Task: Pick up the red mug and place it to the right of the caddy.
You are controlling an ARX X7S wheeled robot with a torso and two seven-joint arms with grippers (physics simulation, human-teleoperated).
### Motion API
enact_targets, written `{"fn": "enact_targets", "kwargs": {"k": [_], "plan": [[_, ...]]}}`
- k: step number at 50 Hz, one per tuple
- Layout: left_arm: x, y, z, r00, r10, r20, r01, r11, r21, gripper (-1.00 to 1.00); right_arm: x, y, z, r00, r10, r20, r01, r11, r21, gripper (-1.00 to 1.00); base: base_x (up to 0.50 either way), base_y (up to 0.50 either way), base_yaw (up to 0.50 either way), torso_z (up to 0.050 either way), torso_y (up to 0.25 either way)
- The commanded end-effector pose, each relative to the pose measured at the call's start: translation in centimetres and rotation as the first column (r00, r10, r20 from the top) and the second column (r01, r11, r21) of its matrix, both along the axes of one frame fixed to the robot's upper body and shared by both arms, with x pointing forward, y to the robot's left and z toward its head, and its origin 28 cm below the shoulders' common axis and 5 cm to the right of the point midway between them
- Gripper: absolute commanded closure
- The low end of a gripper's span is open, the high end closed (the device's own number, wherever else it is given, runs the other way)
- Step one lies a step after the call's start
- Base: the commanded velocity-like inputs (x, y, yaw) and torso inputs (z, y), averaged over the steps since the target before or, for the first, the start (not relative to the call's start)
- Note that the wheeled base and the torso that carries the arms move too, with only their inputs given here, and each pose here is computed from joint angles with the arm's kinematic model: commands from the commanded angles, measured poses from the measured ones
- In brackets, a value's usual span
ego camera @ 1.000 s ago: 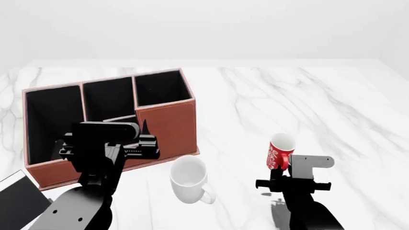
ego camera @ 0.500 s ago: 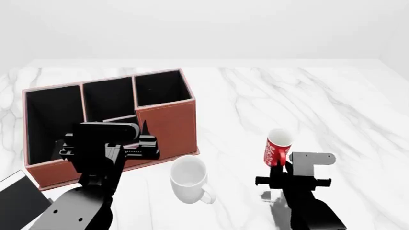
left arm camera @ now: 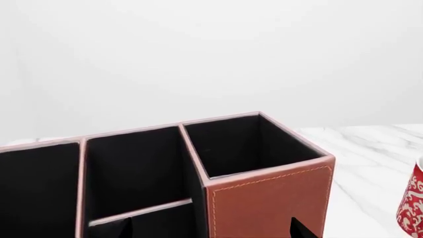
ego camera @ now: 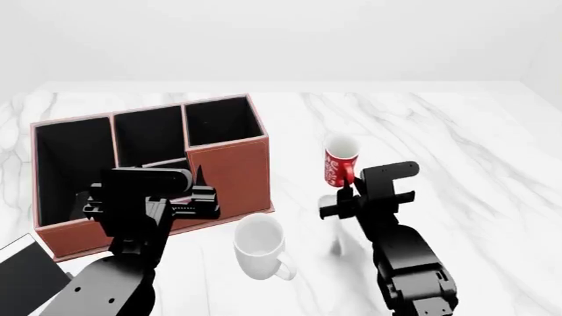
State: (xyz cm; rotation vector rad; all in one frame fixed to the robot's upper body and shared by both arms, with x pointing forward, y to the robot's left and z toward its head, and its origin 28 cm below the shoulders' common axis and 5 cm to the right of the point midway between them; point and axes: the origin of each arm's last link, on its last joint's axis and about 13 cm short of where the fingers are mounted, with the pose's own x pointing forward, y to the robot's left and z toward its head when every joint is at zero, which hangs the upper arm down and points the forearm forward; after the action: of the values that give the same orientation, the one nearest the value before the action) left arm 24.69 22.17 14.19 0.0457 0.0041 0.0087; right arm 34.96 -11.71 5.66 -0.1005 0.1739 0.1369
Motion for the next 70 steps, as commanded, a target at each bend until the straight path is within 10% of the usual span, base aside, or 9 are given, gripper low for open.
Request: {"fn": "enact_targets", "kwargs": {"k": [1, 20, 70], "plan": [[0.0, 0.0, -0.1, 1.000, 0.000, -0.002, 0.000, 1.000, -0.001, -1.00, 3.7, 2.4, 0.8, 0.993, 0.116, -0.017, -0.117, 0.993, -0.006, 1.00, 0.00, 0.00, 0.00, 0.000, 0.000], [0.1, 0.1, -0.3, 1.000, 0.000, -0.006, 0.000, 1.000, 0.000, -1.00, 3.6, 3.8, 0.4, 0.968, 0.228, -0.107, -0.221, 0.972, 0.077, 1.00, 0.00, 0.00, 0.00, 0.000, 0.001], [0.1, 0.2, -0.9, 1.000, 0.002, -0.019, -0.002, 1.000, -0.011, -1.00, 2.9, 3.6, -0.4, 0.952, 0.151, -0.266, -0.154, 0.988, 0.009, 1.00, 0.00, 0.00, 0.00, 0.000, 0.001]]}}
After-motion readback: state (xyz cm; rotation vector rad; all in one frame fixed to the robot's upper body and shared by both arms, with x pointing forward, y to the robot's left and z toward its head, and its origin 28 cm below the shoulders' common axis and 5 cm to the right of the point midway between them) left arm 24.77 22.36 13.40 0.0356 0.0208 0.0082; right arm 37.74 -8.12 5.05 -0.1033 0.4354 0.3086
